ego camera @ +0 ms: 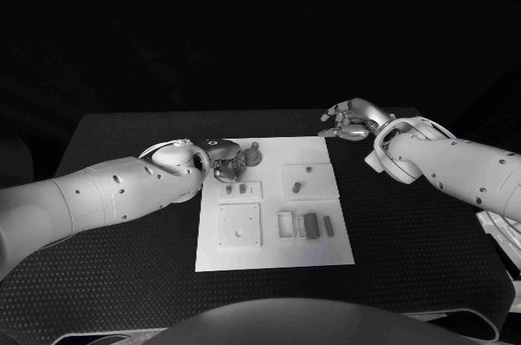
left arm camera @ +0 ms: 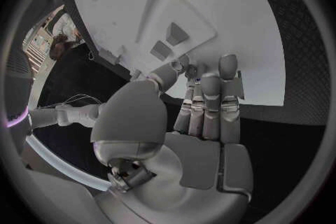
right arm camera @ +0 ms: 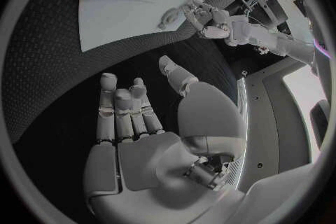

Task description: Assemble the parts on the task board

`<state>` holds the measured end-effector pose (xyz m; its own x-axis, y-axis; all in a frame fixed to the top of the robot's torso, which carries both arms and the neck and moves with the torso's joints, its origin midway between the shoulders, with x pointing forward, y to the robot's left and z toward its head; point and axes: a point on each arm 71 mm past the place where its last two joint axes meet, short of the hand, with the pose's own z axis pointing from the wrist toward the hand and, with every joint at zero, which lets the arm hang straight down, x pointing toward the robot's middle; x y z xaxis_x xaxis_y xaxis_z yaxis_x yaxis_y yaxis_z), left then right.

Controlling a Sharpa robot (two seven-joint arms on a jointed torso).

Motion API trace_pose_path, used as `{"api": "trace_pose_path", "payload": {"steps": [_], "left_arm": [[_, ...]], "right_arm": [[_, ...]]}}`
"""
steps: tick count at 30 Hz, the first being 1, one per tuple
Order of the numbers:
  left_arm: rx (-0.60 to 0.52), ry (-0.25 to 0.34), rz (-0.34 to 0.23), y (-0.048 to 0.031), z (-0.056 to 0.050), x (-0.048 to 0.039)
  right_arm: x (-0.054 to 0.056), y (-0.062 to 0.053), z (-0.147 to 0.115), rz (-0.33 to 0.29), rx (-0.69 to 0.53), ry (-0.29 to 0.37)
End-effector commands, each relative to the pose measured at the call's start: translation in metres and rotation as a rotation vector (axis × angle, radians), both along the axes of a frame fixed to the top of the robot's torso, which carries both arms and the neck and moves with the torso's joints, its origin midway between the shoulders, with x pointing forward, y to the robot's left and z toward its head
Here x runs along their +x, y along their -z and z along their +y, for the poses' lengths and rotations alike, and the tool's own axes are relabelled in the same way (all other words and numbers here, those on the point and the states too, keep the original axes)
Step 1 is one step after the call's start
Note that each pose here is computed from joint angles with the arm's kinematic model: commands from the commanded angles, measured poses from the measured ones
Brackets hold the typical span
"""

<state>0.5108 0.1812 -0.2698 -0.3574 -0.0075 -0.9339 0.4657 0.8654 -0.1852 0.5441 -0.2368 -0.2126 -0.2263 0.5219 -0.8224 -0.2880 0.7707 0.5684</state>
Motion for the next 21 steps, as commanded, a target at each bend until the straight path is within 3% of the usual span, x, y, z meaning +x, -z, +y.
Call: {"api": "trace_pose_path", "payload": {"steps": [1,15,21], "left_arm": [[-0.026,0.000,0.002,-0.0001,-0.0010,-0.0009],[-0.042,-0.010,-0.011,-0.0014,0.0022,-0.0001],[-0.048,-0.021,-0.028,-0.0026,0.0086,0.0009]], "right_arm": [[-0.0004,-0.0002,0.0007,-0.004,0.000,-0.008],[-0.0003,-0.0001,0.0009,-0.004,0.000,-0.009],[-0.0001,0.0000,0.0000,-0.004,0.000,-0.008]]}}
